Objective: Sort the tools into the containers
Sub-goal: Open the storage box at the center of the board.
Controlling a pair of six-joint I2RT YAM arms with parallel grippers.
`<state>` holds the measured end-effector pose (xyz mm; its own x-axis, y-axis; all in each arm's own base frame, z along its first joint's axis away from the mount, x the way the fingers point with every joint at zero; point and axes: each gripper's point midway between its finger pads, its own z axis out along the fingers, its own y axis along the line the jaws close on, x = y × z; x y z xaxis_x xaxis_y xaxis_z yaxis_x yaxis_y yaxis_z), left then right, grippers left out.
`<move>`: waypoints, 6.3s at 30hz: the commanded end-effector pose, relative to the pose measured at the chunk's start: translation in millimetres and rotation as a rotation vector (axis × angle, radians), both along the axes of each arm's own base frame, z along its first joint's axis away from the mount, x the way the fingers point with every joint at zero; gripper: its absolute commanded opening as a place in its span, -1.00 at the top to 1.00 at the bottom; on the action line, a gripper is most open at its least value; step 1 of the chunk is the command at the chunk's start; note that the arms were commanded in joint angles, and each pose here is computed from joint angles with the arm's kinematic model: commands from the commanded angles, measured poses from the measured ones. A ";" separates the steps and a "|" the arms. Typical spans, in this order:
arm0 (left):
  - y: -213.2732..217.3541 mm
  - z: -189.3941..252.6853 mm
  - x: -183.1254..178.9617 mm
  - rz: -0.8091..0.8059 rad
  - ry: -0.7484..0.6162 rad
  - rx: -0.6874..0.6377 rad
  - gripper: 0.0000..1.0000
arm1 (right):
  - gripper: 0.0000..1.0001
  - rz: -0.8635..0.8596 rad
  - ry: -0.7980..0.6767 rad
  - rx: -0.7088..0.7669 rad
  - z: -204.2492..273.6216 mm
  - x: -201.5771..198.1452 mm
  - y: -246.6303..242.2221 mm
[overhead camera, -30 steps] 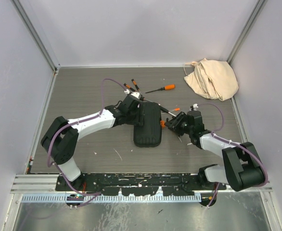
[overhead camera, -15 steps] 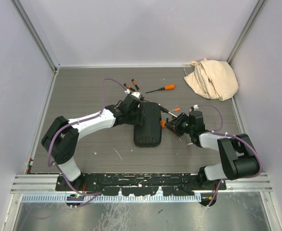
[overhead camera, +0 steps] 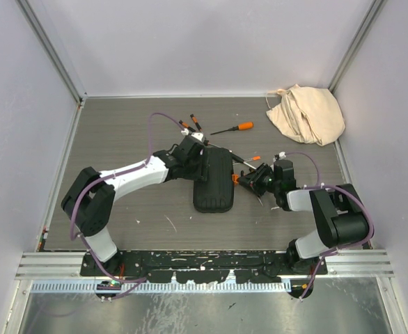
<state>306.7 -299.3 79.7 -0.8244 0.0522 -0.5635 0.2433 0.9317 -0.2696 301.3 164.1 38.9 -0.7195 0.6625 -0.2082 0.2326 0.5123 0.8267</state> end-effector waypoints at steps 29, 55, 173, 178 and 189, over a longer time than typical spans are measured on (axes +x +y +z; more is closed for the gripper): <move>54.3 -40.3 -20.8 0.015 0.103 0.247 -0.11 | 0.99 -0.001 -0.145 0.008 38.4 7.9 -0.7; 63.8 -43.4 -21.5 0.021 0.112 0.254 -0.13 | 0.12 0.029 -0.135 0.015 38.8 11.3 4.1; 205.3 165.6 -50.1 0.414 -0.351 0.107 -0.69 | 0.97 0.230 -0.391 -0.787 169.3 37.8 89.7; 237.8 181.3 -72.1 0.504 -0.415 0.119 -0.73 | 0.89 0.293 -0.440 -0.902 180.4 28.6 133.5; 251.8 173.3 -89.2 0.528 -0.406 0.130 -0.84 | 0.15 0.472 -0.565 -0.895 191.9 -6.5 225.6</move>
<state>219.2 -54.7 260.3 -0.4794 -0.2040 -0.8535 -0.1563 0.9769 -0.1457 299.5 372.7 199.1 -0.5656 -0.2062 -0.7985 -0.3873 0.9212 0.0365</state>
